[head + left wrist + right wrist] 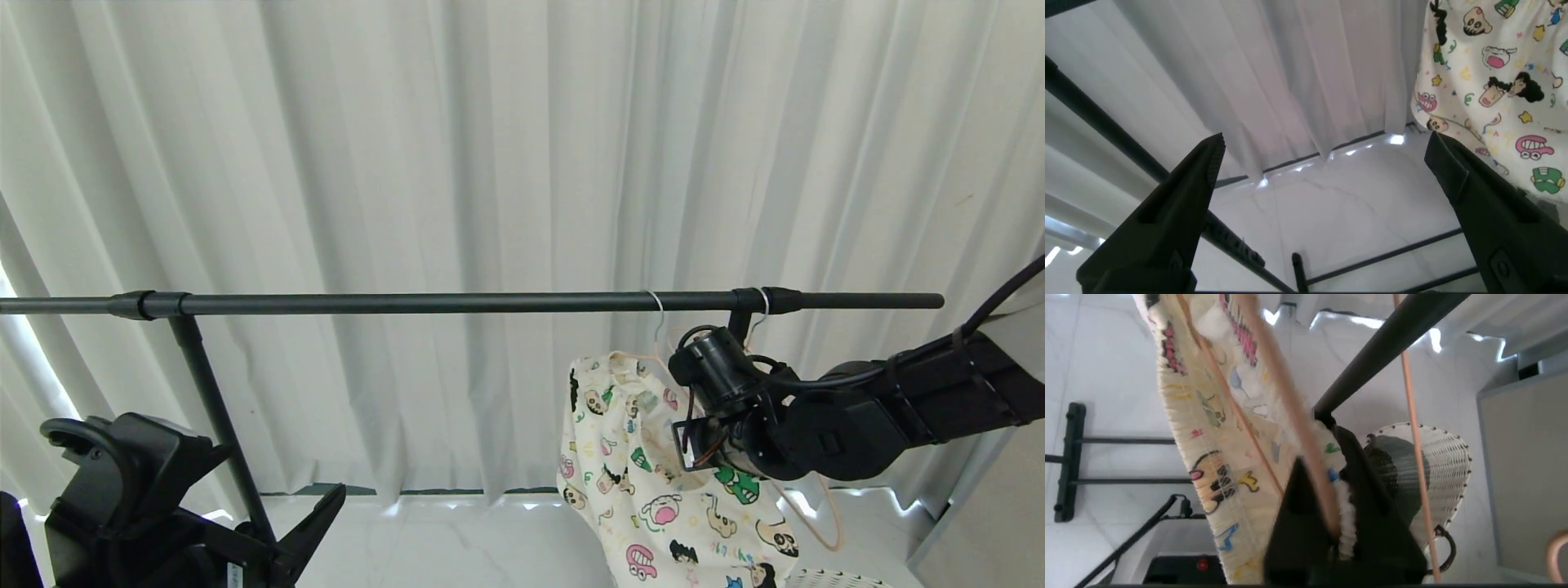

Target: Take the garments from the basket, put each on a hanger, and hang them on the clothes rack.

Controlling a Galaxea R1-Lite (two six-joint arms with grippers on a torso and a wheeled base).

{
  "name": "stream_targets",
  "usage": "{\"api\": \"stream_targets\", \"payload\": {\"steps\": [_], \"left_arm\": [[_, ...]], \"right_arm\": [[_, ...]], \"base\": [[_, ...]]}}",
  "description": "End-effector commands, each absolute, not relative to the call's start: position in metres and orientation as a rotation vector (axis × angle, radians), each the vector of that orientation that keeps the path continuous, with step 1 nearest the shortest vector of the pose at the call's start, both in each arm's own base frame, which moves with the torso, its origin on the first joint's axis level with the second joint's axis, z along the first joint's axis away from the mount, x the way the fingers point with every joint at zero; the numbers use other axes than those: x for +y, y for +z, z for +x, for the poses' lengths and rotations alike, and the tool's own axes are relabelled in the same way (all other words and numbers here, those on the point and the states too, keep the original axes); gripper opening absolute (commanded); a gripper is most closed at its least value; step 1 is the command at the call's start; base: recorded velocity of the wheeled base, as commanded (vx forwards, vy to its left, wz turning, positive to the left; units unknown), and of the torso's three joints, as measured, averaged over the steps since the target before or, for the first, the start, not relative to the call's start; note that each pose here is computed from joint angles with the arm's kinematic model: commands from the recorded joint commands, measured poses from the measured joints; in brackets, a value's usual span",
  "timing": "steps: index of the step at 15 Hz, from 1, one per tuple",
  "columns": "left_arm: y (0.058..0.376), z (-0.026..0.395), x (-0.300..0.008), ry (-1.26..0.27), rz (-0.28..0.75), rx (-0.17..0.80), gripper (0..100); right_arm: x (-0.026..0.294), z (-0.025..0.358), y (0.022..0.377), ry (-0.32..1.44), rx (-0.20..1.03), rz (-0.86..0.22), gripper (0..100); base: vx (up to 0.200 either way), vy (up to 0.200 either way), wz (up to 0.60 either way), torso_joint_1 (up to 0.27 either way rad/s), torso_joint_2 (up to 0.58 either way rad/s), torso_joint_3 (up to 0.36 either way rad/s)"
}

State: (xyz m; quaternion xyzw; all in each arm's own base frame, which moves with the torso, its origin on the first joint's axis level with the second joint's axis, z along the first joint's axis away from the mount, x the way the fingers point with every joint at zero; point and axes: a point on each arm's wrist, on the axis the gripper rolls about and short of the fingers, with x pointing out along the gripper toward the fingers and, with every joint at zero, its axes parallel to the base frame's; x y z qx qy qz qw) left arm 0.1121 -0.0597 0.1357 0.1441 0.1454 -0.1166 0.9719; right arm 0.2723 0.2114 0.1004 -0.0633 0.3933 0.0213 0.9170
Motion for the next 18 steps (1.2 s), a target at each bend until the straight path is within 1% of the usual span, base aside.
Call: {"api": "stream_targets", "payload": {"steps": [1, 3, 4, 6, 8, 11, 13, 16, 18], "left_arm": [[0.135, 0.110, -0.058, -0.235, 0.291, 0.293, 100], [0.131, 0.109, -0.057, -0.234, 0.295, 0.306, 100], [0.130, 0.108, -0.057, -0.235, 0.296, 0.309, 100], [0.129, 0.108, -0.057, -0.235, 0.299, 0.314, 100], [0.127, 0.108, -0.056, -0.229, 0.302, 0.325, 100], [0.124, 0.108, -0.054, -0.221, 0.305, 0.336, 100], [0.121, 0.106, -0.052, -0.207, 0.307, 0.350, 100], [0.120, 0.108, -0.045, -0.155, 0.302, 0.360, 100], [0.120, 0.109, -0.040, -0.113, 0.329, 0.362, 100]], "right_arm": [[0.211, 0.272, 0.102, 0.044, 0.804, -0.126, 100], [0.215, 0.268, 0.111, 0.063, 0.781, -0.117, 100], [0.218, 0.262, 0.123, 0.087, 0.756, -0.108, 100], [0.214, 0.247, 0.142, 0.107, 0.757, -0.118, 100], [0.197, 0.221, 0.174, 0.121, 0.758, -0.119, 100], [0.172, 0.196, 0.205, 0.129, 0.736, -0.101, 100], [0.157, 0.180, 0.220, 0.131, 0.726, -0.093, 100], [0.127, 0.149, 0.236, 0.116, 0.762, -0.132, 100], [0.109, 0.130, 0.246, 0.115, 0.758, -0.128, 100]], "base": [[0.000, 0.000, 0.00, 0.000, 0.00, 0.000], [0.000, 0.000, 0.00, 0.000, 0.00, 0.000], [0.000, 0.000, 0.00, 0.000, 0.00, 0.000], [0.000, 0.000, 0.00, 0.000, 0.00, 0.000], [0.000, 0.000, 0.00, 0.000, 0.00, 0.000], [0.000, 0.000, 0.00, 0.000, 0.00, 0.000], [0.000, 0.000, 0.00, 0.000, 0.00, 0.000], [0.000, 0.000, 0.00, 0.000, 0.00, 0.000], [0.000, 0.000, 0.00, 0.000, 0.00, 0.000]]}}
